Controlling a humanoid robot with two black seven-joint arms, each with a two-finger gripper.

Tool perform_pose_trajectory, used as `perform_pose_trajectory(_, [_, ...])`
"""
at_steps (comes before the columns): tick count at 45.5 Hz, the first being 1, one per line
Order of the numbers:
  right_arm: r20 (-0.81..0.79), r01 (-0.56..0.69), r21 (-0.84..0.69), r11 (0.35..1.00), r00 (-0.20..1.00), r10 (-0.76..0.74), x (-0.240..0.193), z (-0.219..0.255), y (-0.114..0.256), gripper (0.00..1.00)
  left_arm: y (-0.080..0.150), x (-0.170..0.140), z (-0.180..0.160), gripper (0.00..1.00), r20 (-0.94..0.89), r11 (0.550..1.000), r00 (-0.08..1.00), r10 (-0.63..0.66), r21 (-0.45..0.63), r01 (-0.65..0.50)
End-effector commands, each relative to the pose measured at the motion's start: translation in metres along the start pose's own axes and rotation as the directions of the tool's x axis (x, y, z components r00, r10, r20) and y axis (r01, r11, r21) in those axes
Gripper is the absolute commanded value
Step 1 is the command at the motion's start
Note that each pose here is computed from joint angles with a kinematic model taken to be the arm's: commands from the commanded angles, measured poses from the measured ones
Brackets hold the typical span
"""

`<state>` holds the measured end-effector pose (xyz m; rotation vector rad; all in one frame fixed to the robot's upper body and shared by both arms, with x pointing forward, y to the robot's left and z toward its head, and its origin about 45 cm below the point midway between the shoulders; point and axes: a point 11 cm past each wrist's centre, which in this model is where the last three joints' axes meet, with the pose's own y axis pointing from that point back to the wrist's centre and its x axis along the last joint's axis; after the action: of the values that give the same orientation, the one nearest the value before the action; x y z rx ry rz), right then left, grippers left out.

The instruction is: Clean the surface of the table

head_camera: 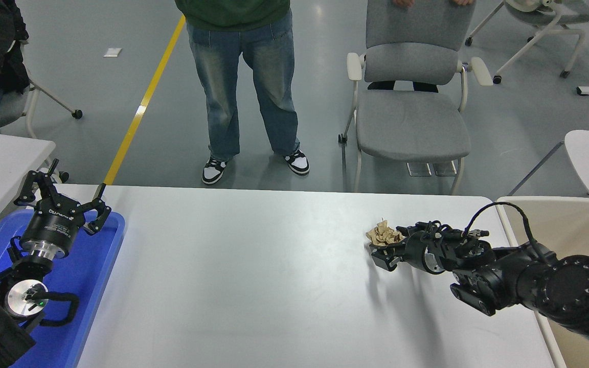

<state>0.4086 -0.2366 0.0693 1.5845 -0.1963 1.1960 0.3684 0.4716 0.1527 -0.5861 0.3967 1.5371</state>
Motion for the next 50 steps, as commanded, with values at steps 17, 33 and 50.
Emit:
perform_pose_trajectory(17, [0.051, 0.003, -0.020, 1.000, 0.999, -0.002, 0.019, 0.010, 0.002, 0.00, 0.000, 0.000, 0.000, 1.00, 0.000, 1.000, 1.000, 0.000, 0.000, 0.000])
perform_pose_trajectory(33, [0.219, -0.016, 0.006, 1.000, 0.976, 0.015, 0.042, 0.032, 0.040, 0.00, 0.000, 0.000, 0.000, 1.00, 0.000, 1.000, 1.000, 0.000, 0.000, 0.000])
perform_pose_trajectory(50, [0.401, -0.036, -0.027, 0.999, 0.915, 0.044, 0.071, 0.091, 0.155, 0.00, 0.000, 0.000, 0.000, 1.00, 0.000, 1.000, 1.000, 0.000, 0.000, 0.000])
